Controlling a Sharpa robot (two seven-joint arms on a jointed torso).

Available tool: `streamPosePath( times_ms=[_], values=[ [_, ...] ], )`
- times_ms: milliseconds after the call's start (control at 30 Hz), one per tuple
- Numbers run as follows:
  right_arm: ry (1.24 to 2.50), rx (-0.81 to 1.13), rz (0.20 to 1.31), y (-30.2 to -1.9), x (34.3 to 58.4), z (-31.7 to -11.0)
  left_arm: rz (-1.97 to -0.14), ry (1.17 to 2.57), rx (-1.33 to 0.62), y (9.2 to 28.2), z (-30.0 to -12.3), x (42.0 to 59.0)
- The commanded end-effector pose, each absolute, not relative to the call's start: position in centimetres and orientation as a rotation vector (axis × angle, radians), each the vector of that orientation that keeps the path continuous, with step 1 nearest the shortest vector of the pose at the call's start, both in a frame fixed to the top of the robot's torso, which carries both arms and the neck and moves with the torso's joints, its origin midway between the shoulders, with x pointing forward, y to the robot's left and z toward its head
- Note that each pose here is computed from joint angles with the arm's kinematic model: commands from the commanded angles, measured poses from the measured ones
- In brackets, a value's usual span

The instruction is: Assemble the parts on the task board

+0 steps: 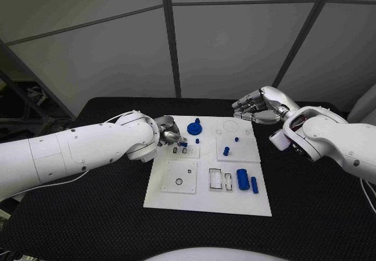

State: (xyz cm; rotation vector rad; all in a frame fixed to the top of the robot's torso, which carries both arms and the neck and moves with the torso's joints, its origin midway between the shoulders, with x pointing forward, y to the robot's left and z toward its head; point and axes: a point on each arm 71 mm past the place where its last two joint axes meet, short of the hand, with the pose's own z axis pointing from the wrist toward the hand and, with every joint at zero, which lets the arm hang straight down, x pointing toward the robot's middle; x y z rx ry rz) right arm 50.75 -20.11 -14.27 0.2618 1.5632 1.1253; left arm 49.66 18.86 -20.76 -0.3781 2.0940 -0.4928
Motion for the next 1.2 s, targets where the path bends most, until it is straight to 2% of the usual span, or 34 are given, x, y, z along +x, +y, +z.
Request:
streamPosePath(
  times_ms=[33, 1200],
  values=[
    [1.555, 0.254, 1.13, -20.1, 50.8, -14.1, -0.465, 2.073, -0.309, 18.6, -20.6, 49.7],
    [1.557, 0.25, 1.138, -19.8, 50.7, -14.1, -0.384, 2.157, -0.147, 17.6, -21.4, 50.2]
  ],
)
